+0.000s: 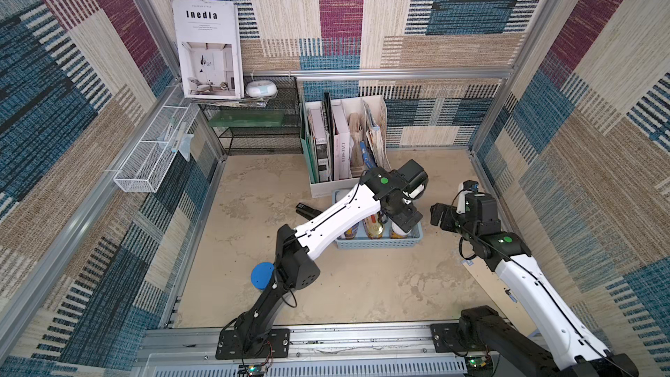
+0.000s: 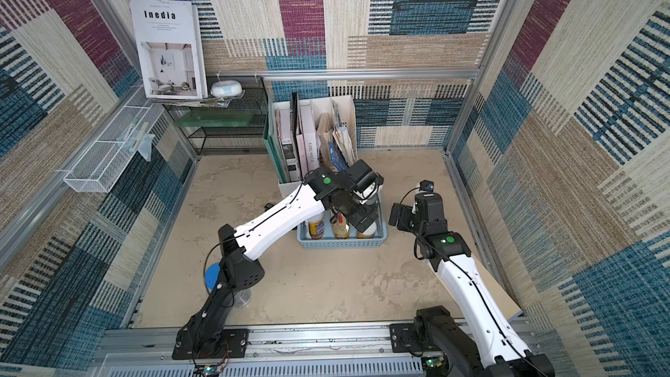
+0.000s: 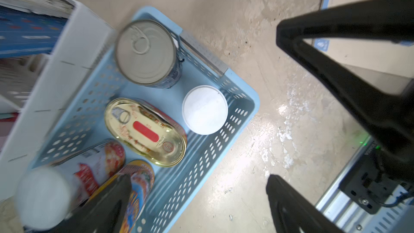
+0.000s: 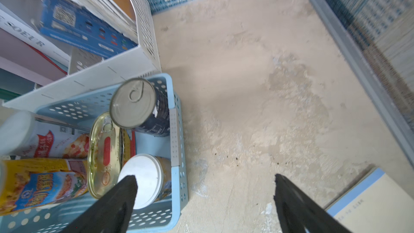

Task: Put the canned food in the basket
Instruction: Reset both arms

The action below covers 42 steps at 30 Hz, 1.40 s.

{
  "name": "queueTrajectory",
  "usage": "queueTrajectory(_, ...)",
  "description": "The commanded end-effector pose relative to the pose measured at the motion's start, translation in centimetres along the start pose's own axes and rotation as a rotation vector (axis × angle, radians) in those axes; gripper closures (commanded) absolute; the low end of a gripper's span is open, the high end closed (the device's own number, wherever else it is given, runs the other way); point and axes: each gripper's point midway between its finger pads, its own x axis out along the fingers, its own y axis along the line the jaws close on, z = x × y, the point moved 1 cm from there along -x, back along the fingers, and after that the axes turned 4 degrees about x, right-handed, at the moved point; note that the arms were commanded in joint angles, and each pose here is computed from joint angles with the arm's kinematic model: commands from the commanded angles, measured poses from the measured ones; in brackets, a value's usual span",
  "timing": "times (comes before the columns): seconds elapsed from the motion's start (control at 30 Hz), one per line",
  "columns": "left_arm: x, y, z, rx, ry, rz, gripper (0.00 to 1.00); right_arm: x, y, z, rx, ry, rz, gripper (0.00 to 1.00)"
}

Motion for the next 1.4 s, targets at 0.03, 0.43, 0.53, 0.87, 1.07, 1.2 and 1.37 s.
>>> queueTrajectory(0.03, -9.0, 2.8, -0.1, -0.039, -0.162, 0.139, 0.01, -1.4, 1.0, 2.6, -0.057, -0.078, 0.038, 0.01)
queueTrajectory(0.43, -28.5, 12.7, -12.8, -0.283, -0.616, 0.588, 0.01, -3.3, 1.7, 6.5, -0.139, -0.345, 0.077, 0.01)
queueTrajectory(0.53, -27.9, 14.8, -17.4, -0.373, -0.591, 0.688, 0.01, -3.9, 0.8, 6.8, -0.141, -0.405, 0.045, 0.01)
queueTrajectory(0.87, -20.7, 20.3, -25.0, -0.628, -0.508, 0.881, 0.01, -2.8, -1.3, 5.2, -0.096, -0.448, 0.016, 0.01)
queueTrajectory(1.07, -18.9, 24.3, -30.3, -0.867, -0.521, 1.019, 0.01, -2.1, -2.2, 5.1, -0.090, -0.493, 0.000, 0.01)
queueTrajectory(1.2, -18.9, 26.0, -31.9, -0.891, -0.515, 1.085, 0.01, -0.8, -2.1, 4.7, -0.104, -0.484, 0.008, 0.01)
queueTrajectory(1.37, -15.6, 27.4, -33.3, -0.824, -0.472, 1.104, 0.01, 0.7, -2.8, 4.1, -0.122, -0.510, -0.022, 0.01)
